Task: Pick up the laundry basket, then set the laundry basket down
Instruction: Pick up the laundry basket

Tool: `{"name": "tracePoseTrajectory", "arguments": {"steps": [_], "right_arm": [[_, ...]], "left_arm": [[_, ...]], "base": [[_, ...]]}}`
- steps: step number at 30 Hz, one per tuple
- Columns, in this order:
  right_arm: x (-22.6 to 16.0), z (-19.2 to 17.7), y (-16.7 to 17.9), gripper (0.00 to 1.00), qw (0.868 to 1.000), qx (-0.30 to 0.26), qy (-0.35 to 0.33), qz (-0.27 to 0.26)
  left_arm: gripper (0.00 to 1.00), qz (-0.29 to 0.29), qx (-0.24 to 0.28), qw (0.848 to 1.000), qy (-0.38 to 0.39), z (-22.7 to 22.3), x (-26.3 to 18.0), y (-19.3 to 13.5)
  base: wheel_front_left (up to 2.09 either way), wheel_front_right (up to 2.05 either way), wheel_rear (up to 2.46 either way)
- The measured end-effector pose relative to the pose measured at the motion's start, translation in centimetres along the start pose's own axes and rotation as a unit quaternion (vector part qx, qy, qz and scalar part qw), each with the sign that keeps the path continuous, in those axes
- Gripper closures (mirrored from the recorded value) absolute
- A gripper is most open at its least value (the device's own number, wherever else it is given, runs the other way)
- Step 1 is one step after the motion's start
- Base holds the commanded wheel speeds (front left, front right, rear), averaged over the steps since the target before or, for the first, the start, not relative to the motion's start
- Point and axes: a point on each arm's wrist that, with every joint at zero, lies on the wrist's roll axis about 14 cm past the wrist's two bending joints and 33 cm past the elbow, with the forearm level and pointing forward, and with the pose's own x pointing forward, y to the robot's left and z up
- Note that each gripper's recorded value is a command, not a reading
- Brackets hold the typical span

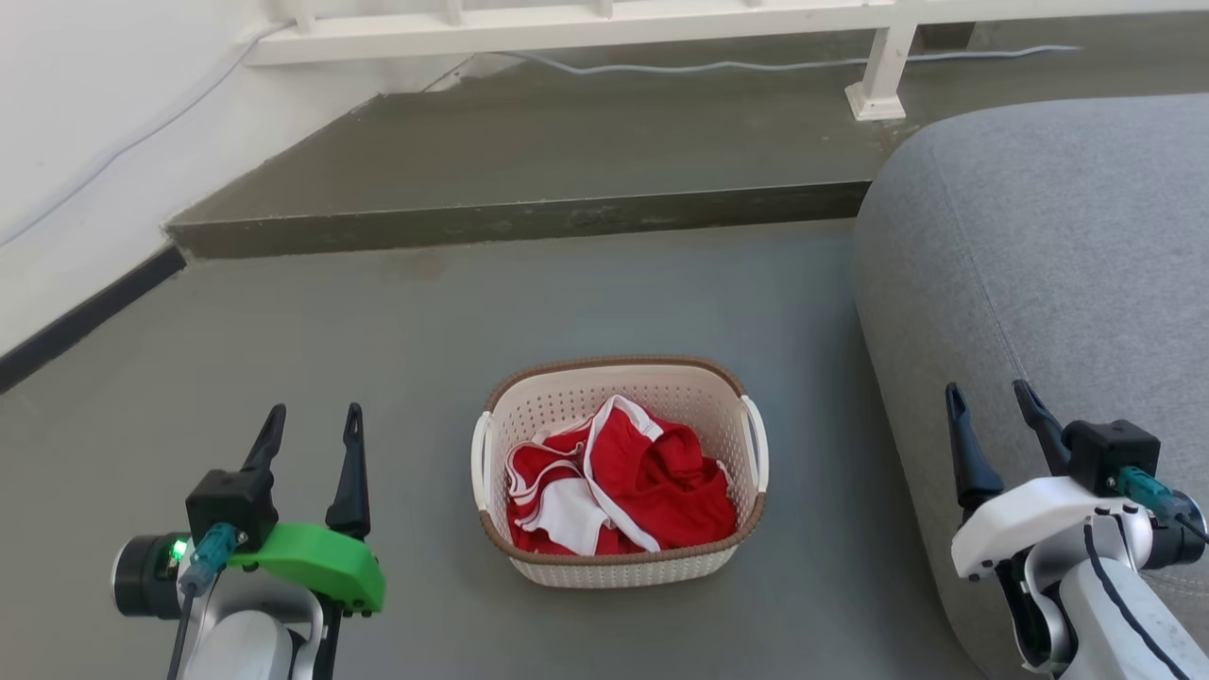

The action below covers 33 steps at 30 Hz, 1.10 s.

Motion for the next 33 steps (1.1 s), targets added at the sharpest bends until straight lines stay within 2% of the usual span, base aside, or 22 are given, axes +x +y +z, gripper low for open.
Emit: {"name": "tracePoseTrajectory", "arguments": {"steps": [21, 33], "right_arm": [[3.1, -2.1, 0.4, 0.00, 0.999, 0.006, 0.030, 0.012], [6.1, -5.5, 0.3, 0.00, 0.997, 0.011, 0.071, 0.020]], "left_arm": [[0.00, -0.003, -0.020, 0.999, 0.028, -2.5, 3.2, -0.3], [0.00, -0.001, -0.031, 0.998, 0.061, -5.9, 6.4, 0.1]], "base": [[0.00, 0.00, 0.00], [0.00, 0.00, 0.00]]}}
